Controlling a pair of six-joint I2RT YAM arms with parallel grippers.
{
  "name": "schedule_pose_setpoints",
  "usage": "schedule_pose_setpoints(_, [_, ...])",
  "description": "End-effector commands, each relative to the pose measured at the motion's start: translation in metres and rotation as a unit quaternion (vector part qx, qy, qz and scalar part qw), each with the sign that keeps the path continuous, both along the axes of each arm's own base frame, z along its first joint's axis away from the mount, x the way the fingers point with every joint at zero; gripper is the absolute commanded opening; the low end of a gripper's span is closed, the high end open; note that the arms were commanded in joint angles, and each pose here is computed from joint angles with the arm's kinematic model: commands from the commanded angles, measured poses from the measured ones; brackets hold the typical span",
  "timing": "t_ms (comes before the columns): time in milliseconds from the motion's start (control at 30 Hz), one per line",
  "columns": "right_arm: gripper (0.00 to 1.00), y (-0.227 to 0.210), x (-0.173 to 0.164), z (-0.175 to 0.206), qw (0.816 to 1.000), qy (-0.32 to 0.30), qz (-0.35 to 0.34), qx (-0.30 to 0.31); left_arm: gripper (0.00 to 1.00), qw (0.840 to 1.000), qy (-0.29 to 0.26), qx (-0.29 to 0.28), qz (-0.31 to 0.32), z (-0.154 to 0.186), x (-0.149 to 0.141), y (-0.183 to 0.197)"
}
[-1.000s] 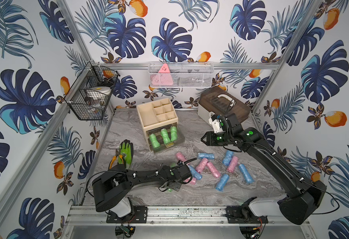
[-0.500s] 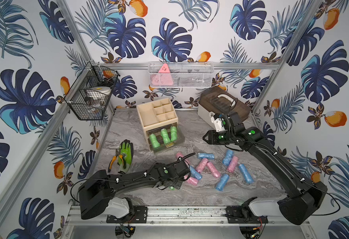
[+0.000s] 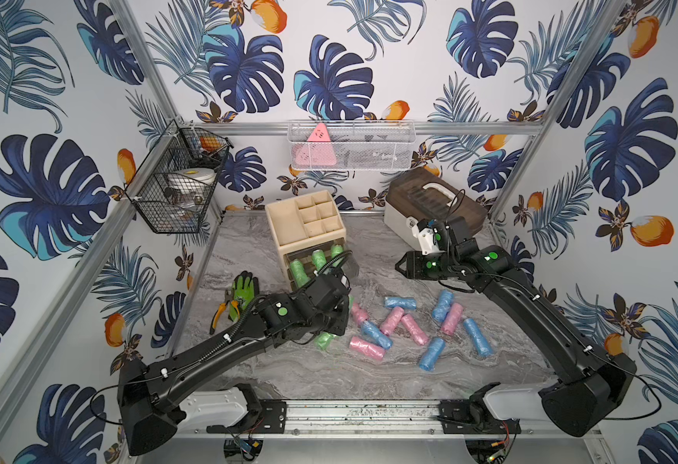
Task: Sort the rolls of trash bags by color and place them into the drawer
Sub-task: Place the roll of trash bags in the drawer.
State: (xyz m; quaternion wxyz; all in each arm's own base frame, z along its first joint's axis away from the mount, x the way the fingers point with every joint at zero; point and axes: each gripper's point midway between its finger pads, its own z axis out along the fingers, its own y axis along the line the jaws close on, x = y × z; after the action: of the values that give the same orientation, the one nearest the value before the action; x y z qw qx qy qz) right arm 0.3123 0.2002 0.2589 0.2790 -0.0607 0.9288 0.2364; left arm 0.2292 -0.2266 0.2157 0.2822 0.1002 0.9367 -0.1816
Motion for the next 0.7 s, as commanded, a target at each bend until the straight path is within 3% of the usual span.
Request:
schedule_pose_setpoints(0, [0.49,0.007,0.003,0.008,1.000,-0.007,0.004,0.022,0.34,1.000,-0.010,-0.025,-0.007,0.027,0.011,0.007])
schedule_pose_setpoints(133, [0.49,0.013,0.004,0.009,0.999,-0.004,0.012,0.037,0.34,0.998,-0.036,-0.052,0.024,0.058,0.040,0.023])
schedule_pose_setpoints(267, [0.49,0.021,0.005,0.006,0.998,0.006,0.018,0.051,0.34,0.994,-0.044,-0.071,0.066,0.066,0.068,0.042])
schedule_pose_setpoints(433, [0.49,0.027,0.004,0.003,0.997,0.014,0.024,0.067,0.34,0.984,-0.042,-0.117,0.128,0.063,0.098,0.069])
schedule_pose_setpoints(667, [0.49,0.026,0.001,-0.004,0.997,0.019,0.027,0.065,0.34,0.972,-0.038,-0.154,0.174,0.054,0.116,0.090])
